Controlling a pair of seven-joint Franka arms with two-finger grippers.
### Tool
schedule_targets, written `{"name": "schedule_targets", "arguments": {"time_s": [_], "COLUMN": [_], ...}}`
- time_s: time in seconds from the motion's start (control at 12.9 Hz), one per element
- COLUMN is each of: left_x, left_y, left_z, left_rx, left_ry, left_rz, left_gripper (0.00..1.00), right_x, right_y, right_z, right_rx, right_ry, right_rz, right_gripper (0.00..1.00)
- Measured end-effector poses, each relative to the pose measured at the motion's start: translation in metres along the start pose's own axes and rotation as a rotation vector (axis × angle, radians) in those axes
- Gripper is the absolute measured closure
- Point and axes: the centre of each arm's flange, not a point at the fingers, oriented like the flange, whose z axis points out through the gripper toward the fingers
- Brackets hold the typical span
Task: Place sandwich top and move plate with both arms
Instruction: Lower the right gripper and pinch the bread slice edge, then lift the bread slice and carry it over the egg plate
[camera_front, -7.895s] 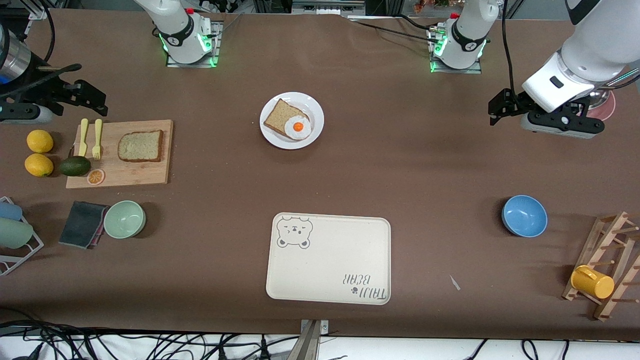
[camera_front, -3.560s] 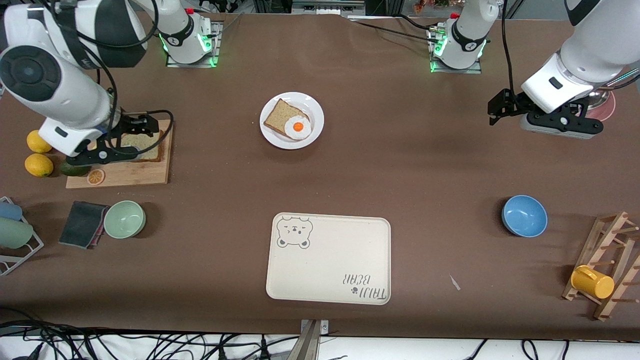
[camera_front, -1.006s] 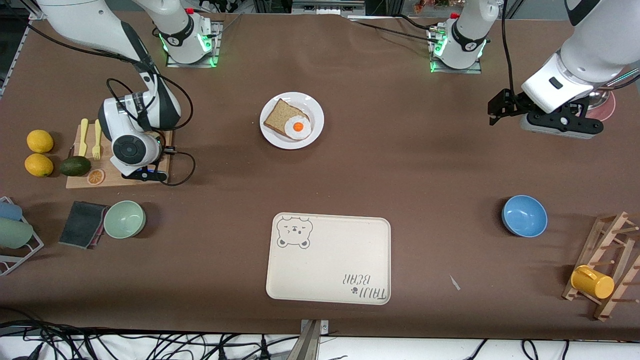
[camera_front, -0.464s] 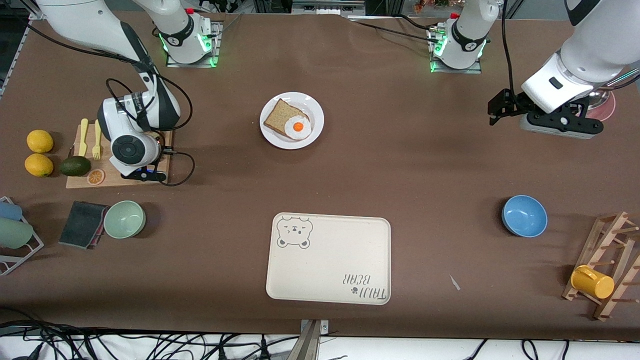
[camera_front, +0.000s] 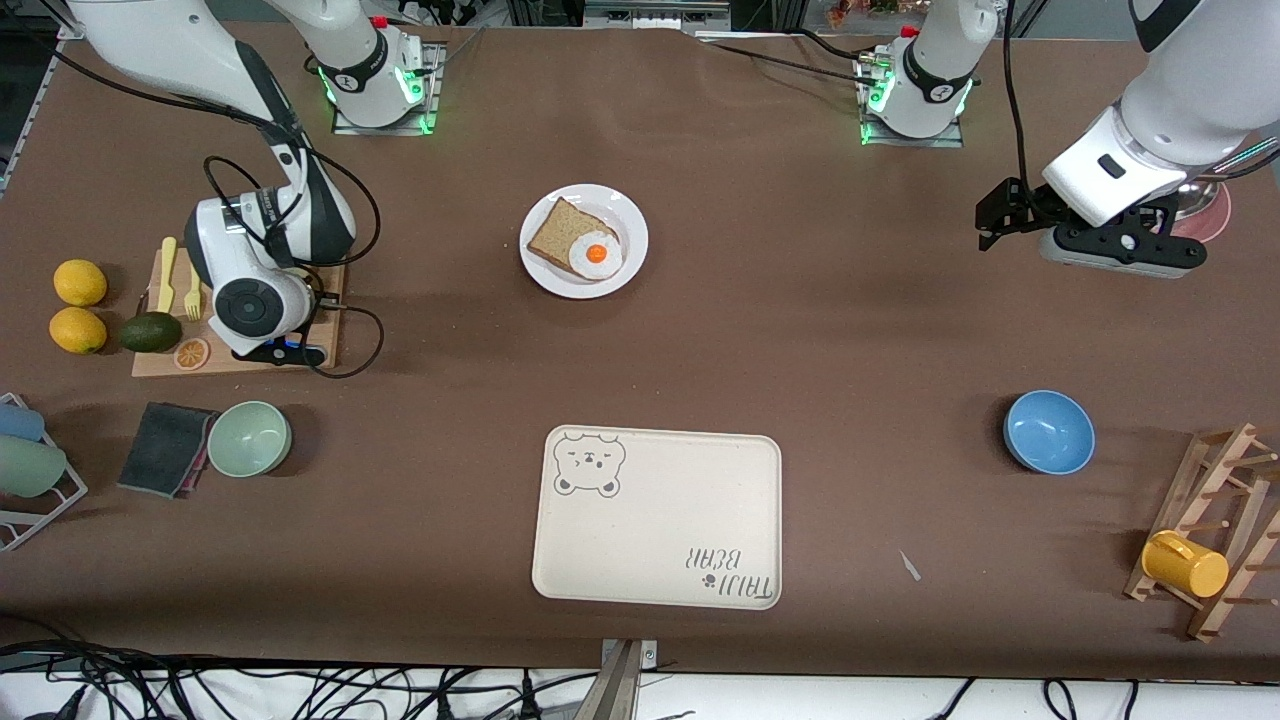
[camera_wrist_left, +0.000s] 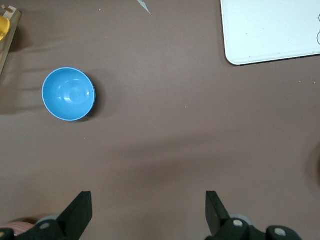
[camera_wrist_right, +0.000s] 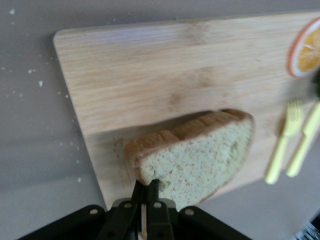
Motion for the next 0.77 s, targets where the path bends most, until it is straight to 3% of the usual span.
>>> {"name": "schedule_targets", "arguments": {"time_s": [0.31,0.77], "left_x": [0.000,0.000], "left_y": [0.000,-0.001], "left_z": [0.000,0.000], "left_rx": [0.000,0.000], "left_ry": [0.000,-0.001], "left_rz": [-0.001,-0.003], "left_gripper": [0.00,0.00], "right_x": [-0.016,-0.081], "right_y": [-0.028,-0.135], "right_z": [-0.088,-0.204], "right_rx": [-0.005,-0.026], "right_ry": [-0.044,0.043], "right_rz": [-0.040,-0.177], "right_gripper": [0.95,0.95]}}
